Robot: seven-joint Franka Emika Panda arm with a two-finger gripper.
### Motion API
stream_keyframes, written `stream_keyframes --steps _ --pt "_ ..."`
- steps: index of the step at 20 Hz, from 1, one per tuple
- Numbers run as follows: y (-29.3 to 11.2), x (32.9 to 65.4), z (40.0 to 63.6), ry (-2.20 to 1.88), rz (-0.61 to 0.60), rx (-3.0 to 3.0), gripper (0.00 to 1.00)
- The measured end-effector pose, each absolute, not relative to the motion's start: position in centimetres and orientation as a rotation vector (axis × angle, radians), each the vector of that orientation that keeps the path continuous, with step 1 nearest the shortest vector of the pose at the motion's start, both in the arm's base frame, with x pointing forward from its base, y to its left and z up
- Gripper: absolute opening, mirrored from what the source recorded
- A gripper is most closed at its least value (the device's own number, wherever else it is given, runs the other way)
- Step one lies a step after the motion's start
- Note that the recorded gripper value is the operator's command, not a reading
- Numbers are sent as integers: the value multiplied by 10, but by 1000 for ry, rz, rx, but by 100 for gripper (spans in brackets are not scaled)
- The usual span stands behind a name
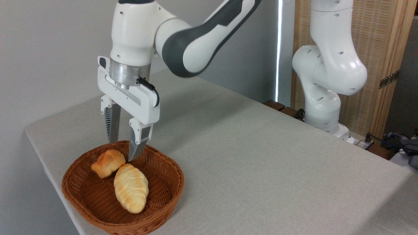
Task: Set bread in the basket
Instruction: 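Raise the open gripper up away from the basket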
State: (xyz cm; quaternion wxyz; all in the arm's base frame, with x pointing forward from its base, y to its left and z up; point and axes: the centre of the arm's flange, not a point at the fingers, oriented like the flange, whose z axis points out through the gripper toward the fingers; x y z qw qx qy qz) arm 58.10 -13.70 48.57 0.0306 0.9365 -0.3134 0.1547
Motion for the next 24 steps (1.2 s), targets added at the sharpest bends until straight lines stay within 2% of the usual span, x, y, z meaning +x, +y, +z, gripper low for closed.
stream_keyframes --steps 4,7,18,24 --pt "-109 574 511 -971 328 2941 100" --pt "-102 567 512 -1023 242 2983 100" --pt "-57 571 503 -1068 161 2994 100" --pt "-56 564 522 -1114 94 2954 100"
